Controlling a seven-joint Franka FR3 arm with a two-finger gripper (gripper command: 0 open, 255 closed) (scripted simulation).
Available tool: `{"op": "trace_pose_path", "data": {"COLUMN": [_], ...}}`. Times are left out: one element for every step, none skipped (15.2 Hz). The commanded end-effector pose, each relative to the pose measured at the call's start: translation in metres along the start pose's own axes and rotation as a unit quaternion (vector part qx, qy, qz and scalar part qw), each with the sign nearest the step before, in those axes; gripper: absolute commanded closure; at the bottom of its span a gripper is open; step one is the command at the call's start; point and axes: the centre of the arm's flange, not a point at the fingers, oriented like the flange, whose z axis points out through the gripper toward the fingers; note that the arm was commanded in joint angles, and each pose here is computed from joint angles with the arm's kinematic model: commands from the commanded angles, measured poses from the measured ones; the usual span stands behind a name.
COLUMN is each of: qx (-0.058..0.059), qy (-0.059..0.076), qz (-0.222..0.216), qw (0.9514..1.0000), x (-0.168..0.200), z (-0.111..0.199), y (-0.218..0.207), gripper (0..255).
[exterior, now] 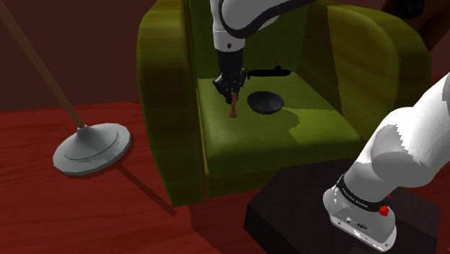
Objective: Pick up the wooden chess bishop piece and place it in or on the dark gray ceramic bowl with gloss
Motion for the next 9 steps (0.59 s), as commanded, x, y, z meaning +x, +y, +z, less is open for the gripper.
{"op": "trace_pose_path", "data": {"qx": [0.000,0.000,0.000,0.000,0.000,0.000,0.000,0.000,0.000], "qy": [0.000,0.000,0.000,0.000,0.000,0.000,0.000,0.000,0.000], "qz": [0.000,0.000,0.000,0.000,0.000,0.000,0.000,0.000,0.000], "qw": [1.0000,1.0000,1.0000,1.0000,1.0000,1.0000,1.0000,1.0000,1.0000], "x": [-0.002,-0.002,-0.003,-0.003,-0.002,-0.001,0.000,0.001,0.003], "z": [-0.010,-0.015,-0.020,-0.024,-0.025,-0.026,-0.027,-0.029,-0.030], "y": [0.000,0.000,0.000,0.001,0.014,0.027,0.040,0.053,0.066], "gripper": [255,255,255,255,255,255,255,255,255]}}
